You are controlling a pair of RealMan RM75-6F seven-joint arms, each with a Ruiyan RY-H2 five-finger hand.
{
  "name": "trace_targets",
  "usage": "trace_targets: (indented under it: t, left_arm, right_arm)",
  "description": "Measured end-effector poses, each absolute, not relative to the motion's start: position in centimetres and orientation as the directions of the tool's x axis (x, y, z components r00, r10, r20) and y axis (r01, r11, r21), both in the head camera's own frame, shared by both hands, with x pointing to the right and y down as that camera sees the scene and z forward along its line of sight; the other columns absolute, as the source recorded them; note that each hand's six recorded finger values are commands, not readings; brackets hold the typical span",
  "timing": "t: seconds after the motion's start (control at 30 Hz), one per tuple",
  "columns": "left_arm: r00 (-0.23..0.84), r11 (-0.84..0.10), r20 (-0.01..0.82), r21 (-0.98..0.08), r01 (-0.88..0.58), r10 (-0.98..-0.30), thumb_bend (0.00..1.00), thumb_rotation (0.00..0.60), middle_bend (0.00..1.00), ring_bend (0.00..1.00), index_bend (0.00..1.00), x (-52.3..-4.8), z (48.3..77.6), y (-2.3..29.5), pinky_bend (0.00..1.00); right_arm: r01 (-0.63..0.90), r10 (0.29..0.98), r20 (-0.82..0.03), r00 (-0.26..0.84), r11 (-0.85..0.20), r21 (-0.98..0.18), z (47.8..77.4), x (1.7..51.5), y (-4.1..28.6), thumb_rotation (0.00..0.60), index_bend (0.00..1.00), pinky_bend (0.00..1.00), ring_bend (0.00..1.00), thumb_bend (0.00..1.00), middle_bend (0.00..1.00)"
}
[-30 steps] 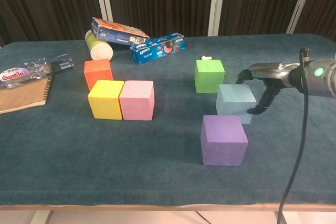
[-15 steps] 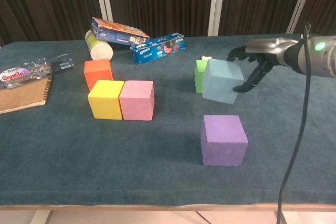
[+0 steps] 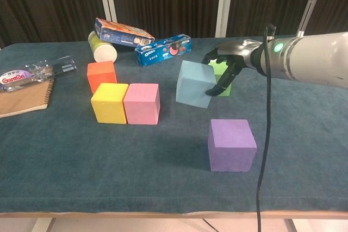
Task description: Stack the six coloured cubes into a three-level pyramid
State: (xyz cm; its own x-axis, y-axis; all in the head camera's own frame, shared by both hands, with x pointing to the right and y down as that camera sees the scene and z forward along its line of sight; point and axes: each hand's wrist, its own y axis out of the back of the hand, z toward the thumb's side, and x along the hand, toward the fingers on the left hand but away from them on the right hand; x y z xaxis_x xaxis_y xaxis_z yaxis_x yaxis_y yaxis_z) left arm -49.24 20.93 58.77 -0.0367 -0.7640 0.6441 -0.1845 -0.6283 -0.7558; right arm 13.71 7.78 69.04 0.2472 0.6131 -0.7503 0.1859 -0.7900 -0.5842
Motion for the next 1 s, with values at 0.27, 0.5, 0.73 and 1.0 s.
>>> trace_targets:
  t: [0.27, 0.5, 0.73, 1.0]
  left_arm:
    - [-0.033, -0.636, 0.652, -0.748, -0.191, -0.757, 0.09, 0.600, 0.03, 0.00, 0.21, -49.5, 59.1, 20.8, 0.08]
    - [-0.040, -0.634, 0.652, -0.748, -0.196, -0.757, 0.09, 0.600, 0.03, 0.00, 0.21, -49.8, 59.0, 20.8, 0.08]
    - [-0.043, -0.636, 0.656, -0.744, -0.205, -0.753, 0.09, 0.600, 0.03, 0.00, 0.21, -50.0, 59.2, 20.7, 0.08]
    - [-0.040, -0.638, 0.658, -0.742, -0.206, -0.752, 0.09, 0.600, 0.03, 0.00, 0.21, -50.1, 59.2, 20.7, 0.08]
  right_arm:
    - [0.156, 0.602, -0.771, 0.205, -0.798, -0.582, 70.4, 14.4, 8.3, 0.600, 0.47, 0.00, 0.00, 0.23, 0.00]
    - [0.150, 0.593, -0.776, 0.216, -0.805, -0.574, 71.2, 13.5, 8.4, 0.600, 0.47, 0.00, 0.00, 0.23, 0.00]
    - [0.131, 0.589, -0.781, 0.207, -0.808, -0.575, 71.4, 13.5, 8.5, 0.600, 0.47, 0.00, 0.00, 0.23, 0.00]
    - [0.119, 0.586, -0.783, 0.207, -0.810, -0.575, 71.6, 12.9, 8.8, 0.600, 0.46, 0.00, 0.00, 0.23, 0.00]
